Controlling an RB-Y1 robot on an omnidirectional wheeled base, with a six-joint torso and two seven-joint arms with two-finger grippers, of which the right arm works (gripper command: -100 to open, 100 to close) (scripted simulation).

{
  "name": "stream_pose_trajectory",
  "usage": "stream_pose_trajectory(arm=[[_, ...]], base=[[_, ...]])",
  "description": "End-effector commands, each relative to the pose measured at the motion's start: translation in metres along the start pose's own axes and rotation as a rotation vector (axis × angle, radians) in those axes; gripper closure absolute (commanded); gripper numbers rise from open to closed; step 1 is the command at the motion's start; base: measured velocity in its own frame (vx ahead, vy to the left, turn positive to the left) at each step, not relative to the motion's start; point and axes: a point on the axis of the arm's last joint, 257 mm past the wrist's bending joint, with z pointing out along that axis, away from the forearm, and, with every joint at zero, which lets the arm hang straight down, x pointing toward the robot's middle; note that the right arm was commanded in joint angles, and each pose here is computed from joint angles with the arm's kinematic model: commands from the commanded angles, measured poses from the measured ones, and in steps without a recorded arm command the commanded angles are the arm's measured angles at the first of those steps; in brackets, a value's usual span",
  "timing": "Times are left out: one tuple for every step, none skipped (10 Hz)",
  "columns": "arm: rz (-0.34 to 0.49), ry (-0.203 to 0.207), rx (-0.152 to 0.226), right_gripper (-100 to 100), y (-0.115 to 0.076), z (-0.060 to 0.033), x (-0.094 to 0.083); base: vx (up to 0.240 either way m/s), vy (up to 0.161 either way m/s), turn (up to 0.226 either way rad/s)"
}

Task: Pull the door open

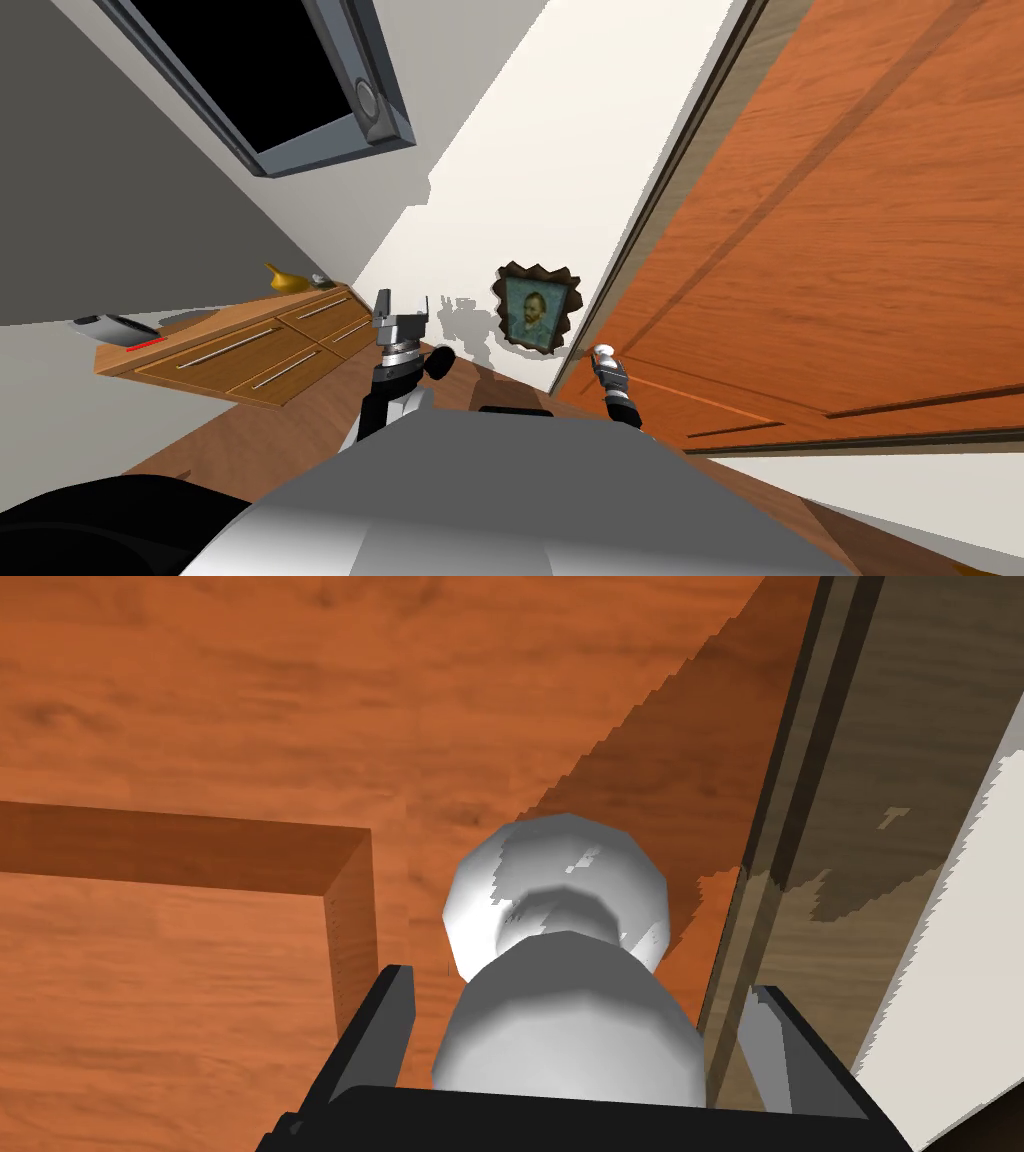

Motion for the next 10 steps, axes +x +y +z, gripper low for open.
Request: stream_pose_trajectory(arm=[[-0.001,0.001,-0.002,100,0.0008,0.0000,0.0003],[-0.001,0.001,-0.002,100,0.0008,0.0000,0.0003],[-0.001,0.001,-0.002,100,0.0008,0.0000,0.0003],[-0.001,0.001,-0.002,100,0.0008,0.0000,0.0003],[-0.001,0.001,-0.002,100,0.0008,0.0000,0.0003],[-0.001,0.001,-0.002,100,0.0008,0.0000,0.0003],[0.044,0.006,0.001,100,-0.0002,-0.0009,0.0022],[0.057,0.004,0.001,100,-0.0004,-0.0006,0.0017],[0.077,0.003,0.002,100,-0.0007,-0.0002,0.0011],[0.104,0.000,0.003,100,-0.0010,0.0004,0.0003]], base=[[-0.009,-0.001,-0.049],[-0.033,0.005,-0.003],[-0.030,0.005,0.008],[-0.020,0.004,-0.001],[-0.010,0.003,-0.003],[0.000,0.000,0.000],[-0.015,-0.006,0.035],[-0.025,-0.010,0.031],[-0.022,-0.008,0.025],[-0.026,-0.008,0.028]])
